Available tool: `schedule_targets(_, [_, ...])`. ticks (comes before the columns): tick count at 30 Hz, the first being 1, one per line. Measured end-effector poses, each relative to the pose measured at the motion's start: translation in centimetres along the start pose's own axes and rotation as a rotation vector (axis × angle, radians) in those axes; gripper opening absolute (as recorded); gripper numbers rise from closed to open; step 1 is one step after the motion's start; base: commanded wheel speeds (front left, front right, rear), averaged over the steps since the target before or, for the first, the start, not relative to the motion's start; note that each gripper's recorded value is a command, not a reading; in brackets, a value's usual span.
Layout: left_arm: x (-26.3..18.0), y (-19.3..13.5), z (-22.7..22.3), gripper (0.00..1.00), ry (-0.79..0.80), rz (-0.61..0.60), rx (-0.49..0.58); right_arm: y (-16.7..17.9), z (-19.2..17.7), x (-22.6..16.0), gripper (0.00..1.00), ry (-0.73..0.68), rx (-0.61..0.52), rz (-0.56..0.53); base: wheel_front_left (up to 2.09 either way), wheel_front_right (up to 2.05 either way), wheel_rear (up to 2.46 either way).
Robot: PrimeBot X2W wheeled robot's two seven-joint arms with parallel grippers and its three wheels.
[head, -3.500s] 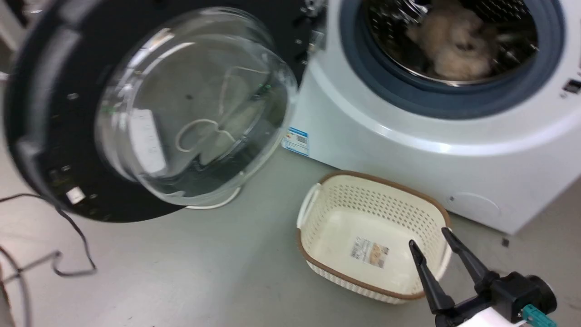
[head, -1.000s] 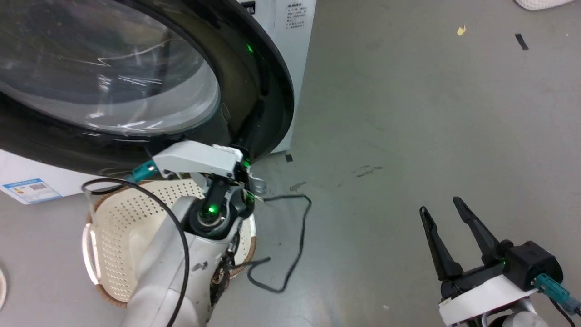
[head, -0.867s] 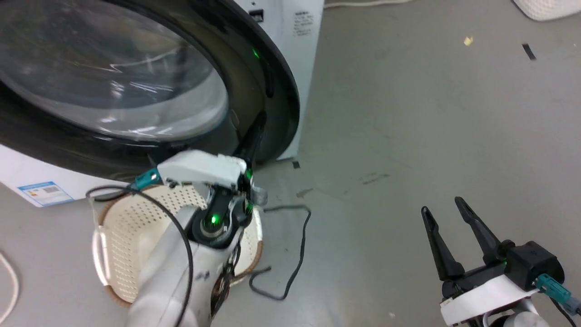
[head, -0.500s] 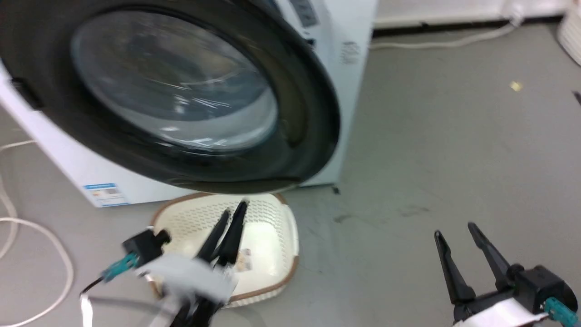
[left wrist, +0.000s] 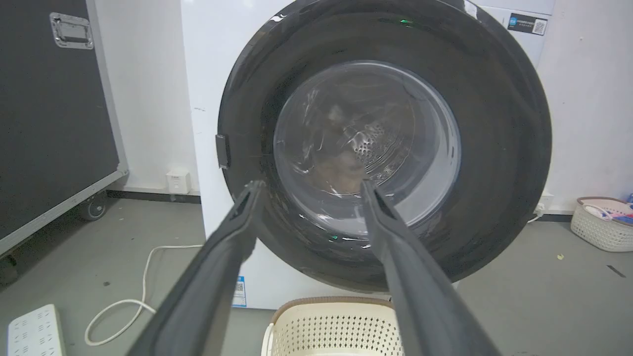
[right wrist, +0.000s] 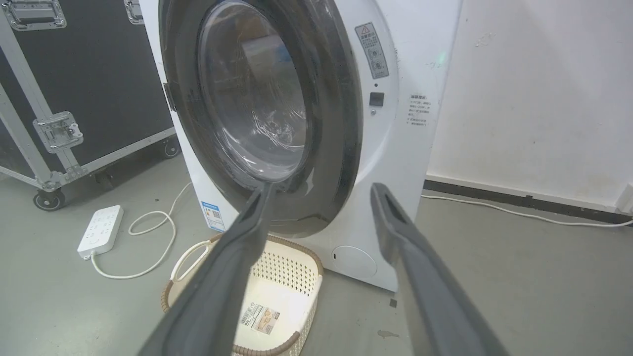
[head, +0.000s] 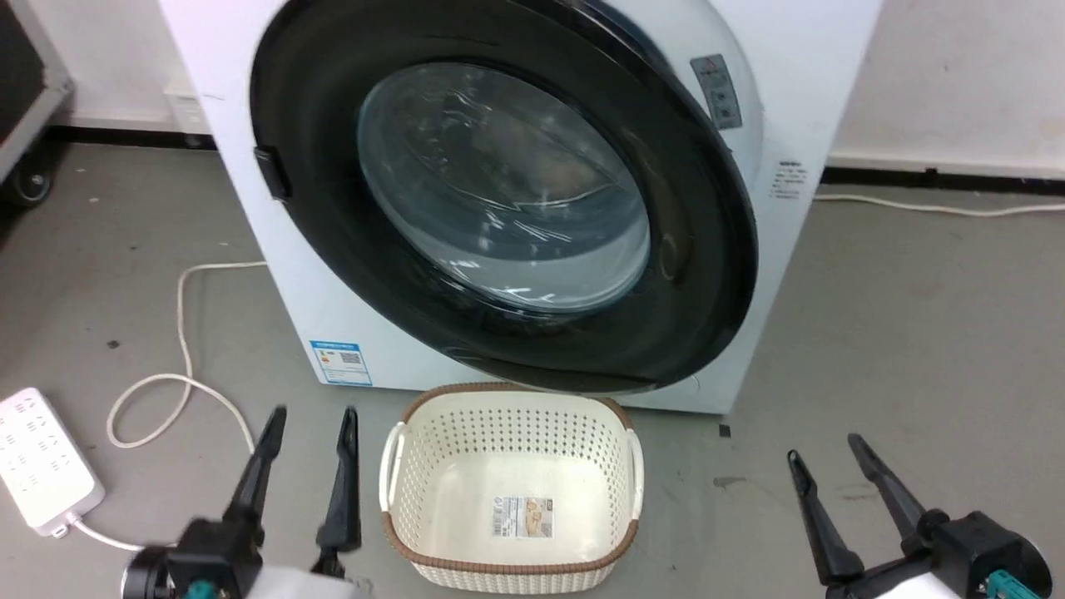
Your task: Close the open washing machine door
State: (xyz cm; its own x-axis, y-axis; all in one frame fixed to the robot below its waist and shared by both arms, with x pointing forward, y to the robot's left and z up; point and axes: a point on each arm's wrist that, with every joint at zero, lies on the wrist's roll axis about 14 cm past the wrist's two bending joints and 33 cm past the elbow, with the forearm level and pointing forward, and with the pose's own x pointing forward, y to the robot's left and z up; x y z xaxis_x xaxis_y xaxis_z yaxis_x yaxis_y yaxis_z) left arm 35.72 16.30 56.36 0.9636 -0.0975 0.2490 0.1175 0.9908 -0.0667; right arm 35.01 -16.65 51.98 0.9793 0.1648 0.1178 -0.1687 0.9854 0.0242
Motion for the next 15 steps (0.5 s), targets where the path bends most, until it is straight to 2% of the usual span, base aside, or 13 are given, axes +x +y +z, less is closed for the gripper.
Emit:
schedule_targets(4, [-1.5,0.3,-0.8,1.0,0.033,0.025,0.06,0.5,0.0,0.2,1.0,-0.003,0.004,0.013,0.0,0.0,0.0])
schedule_targets(8, [-1.8,0.8,-1.0,1.0,0.038,0.057,0.066,1.1,-0.3,0.3,1.0,0.007,0.007,0.033,0.0,0.0,0.0])
schedule_targets(9, [-2.0,1.0,-1.1,1.0,0.042,0.068,0.076,2.1,-0.6,0.4,0.38,0.016,0.008,0.068,0.0,0.0,0.0])
schedule_targets(10, [-2.0,1.0,-1.1,1.0,0.042,0.068,0.076,2.1,-0.6,0.4,0.0,0.016,0.008,0.068,0.0,0.0,0.0])
schedule_targets(14, [-2.7,1.5,-2.1,1.0,0.079,0.089,0.09,4.4,-0.9,1.2,0.0,0.031,0.003,0.179,0.0,0.0,0.0])
schedule_targets(15, [-2.7,1.5,-2.1,1.0,0.079,0.089,0.09,4.4,-0.9,1.2,0.0,0.031,0.003,0.179,0.0,0.0,0.0])
